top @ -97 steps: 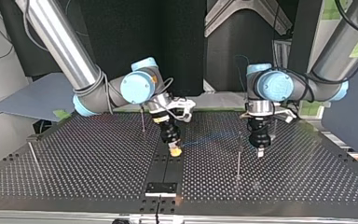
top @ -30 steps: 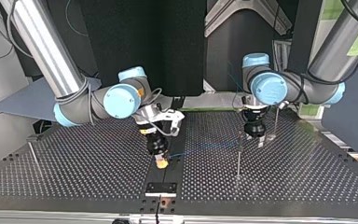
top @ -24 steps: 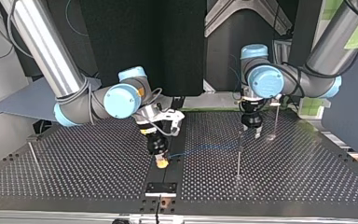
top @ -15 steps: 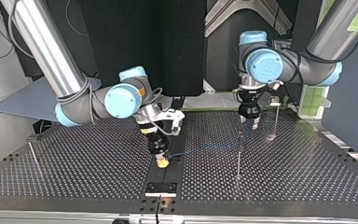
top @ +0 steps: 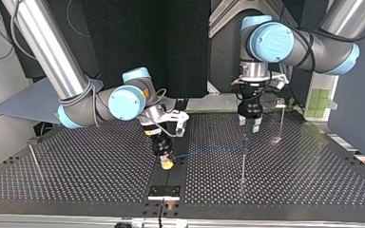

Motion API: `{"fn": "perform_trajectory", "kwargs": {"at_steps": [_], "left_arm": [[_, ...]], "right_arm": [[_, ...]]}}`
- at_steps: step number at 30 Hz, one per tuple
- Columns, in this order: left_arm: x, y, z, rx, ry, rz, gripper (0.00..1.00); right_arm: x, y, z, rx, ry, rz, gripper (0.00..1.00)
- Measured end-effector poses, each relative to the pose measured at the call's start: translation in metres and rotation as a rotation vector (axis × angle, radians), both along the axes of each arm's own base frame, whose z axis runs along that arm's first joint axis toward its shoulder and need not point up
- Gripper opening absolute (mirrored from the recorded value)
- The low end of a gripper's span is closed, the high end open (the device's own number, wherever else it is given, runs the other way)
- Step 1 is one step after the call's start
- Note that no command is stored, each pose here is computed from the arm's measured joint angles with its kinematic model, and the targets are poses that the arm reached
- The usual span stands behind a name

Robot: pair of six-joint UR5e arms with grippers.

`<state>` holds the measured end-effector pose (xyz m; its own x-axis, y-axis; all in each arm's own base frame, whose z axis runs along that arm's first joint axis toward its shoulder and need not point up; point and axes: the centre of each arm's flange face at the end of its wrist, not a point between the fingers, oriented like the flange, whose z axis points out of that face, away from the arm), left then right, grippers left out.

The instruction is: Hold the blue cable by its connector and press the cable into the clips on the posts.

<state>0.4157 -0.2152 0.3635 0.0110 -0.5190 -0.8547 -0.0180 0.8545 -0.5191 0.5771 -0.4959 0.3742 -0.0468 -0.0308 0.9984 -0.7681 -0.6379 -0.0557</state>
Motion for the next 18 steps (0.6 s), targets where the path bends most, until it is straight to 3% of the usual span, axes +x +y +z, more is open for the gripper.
{"fn": "perform_trajectory", "kwargs": {"at_steps": [18], "left_arm": [[-0.01,-0.017,0.006,0.063,-0.032,-0.008,1.0]], "right_arm": [[-0.002,0.003,0.004,0.003,0.007,0.0,0.0]]}}
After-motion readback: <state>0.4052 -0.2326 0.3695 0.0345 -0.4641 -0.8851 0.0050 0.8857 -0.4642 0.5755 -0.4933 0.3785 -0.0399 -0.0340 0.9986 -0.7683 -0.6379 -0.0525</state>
